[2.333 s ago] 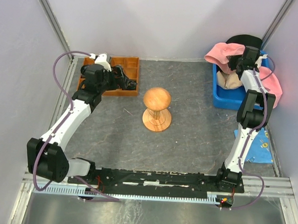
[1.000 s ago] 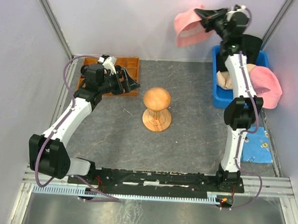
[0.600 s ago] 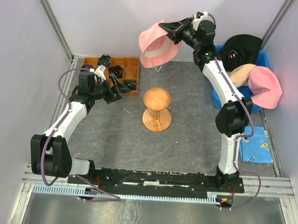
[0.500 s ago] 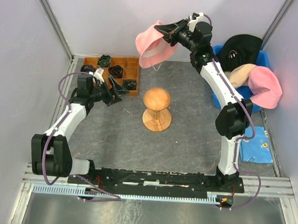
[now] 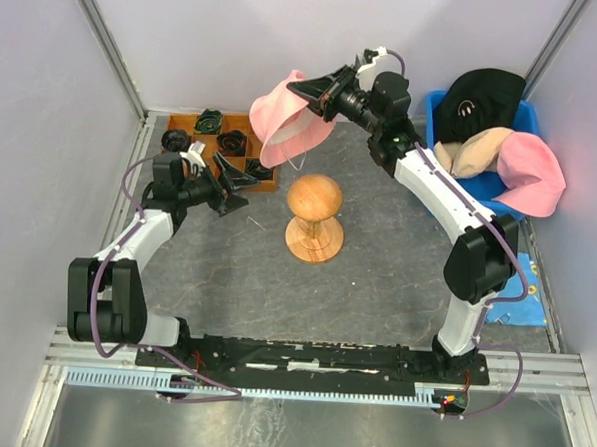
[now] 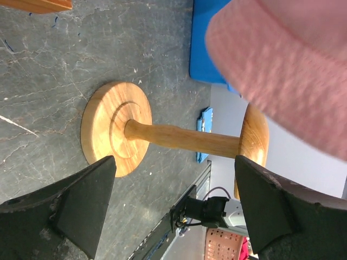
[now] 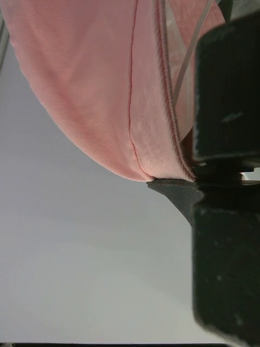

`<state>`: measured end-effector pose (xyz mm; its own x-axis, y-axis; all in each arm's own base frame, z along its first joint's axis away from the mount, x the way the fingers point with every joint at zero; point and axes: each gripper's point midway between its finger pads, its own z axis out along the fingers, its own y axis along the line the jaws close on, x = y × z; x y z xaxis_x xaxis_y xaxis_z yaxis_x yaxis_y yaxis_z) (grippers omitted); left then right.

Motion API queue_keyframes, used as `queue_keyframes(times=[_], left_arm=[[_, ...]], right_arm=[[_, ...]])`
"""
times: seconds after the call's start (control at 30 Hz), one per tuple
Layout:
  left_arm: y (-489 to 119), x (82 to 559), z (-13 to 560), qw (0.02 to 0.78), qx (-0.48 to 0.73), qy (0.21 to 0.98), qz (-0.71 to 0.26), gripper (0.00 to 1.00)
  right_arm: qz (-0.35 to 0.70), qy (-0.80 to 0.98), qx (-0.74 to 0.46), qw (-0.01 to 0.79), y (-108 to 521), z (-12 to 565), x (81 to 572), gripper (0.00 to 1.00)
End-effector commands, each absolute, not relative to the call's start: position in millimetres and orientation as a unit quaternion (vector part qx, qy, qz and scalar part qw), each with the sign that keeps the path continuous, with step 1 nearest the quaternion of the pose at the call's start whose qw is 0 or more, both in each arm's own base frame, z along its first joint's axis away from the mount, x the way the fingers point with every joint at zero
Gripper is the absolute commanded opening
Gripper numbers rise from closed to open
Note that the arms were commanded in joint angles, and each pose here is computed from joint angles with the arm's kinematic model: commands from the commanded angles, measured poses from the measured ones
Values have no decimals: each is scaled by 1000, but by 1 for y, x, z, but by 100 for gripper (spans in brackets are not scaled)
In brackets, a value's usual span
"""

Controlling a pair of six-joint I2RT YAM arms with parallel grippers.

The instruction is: Stack the hats

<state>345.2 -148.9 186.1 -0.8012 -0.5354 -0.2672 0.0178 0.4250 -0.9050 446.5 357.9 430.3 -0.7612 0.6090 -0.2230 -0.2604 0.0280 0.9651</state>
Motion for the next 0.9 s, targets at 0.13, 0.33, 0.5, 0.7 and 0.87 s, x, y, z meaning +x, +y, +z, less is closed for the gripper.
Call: queue_keyframes(times=[0.13, 0.33, 0.5, 0.7, 0.87], left_arm=[[-128, 341, 185, 271, -162, 804, -503, 97], [-122, 345, 181, 270, -166, 805, -501, 97], [-120, 349, 179, 273, -172, 806, -496, 97], [-121, 346, 171, 267, -176, 808, -494, 97], [-124, 345, 171, 268, -173, 811, -491, 96]], right_arm=[[687, 634, 96, 344, 359, 433, 394, 0], [682, 644, 99, 332, 352, 417, 366, 0], [664, 663, 103, 330, 338, 406, 343, 0], [654, 678, 103, 318, 322, 393, 313, 0], [636, 704, 105, 299, 308, 367, 286, 0]])
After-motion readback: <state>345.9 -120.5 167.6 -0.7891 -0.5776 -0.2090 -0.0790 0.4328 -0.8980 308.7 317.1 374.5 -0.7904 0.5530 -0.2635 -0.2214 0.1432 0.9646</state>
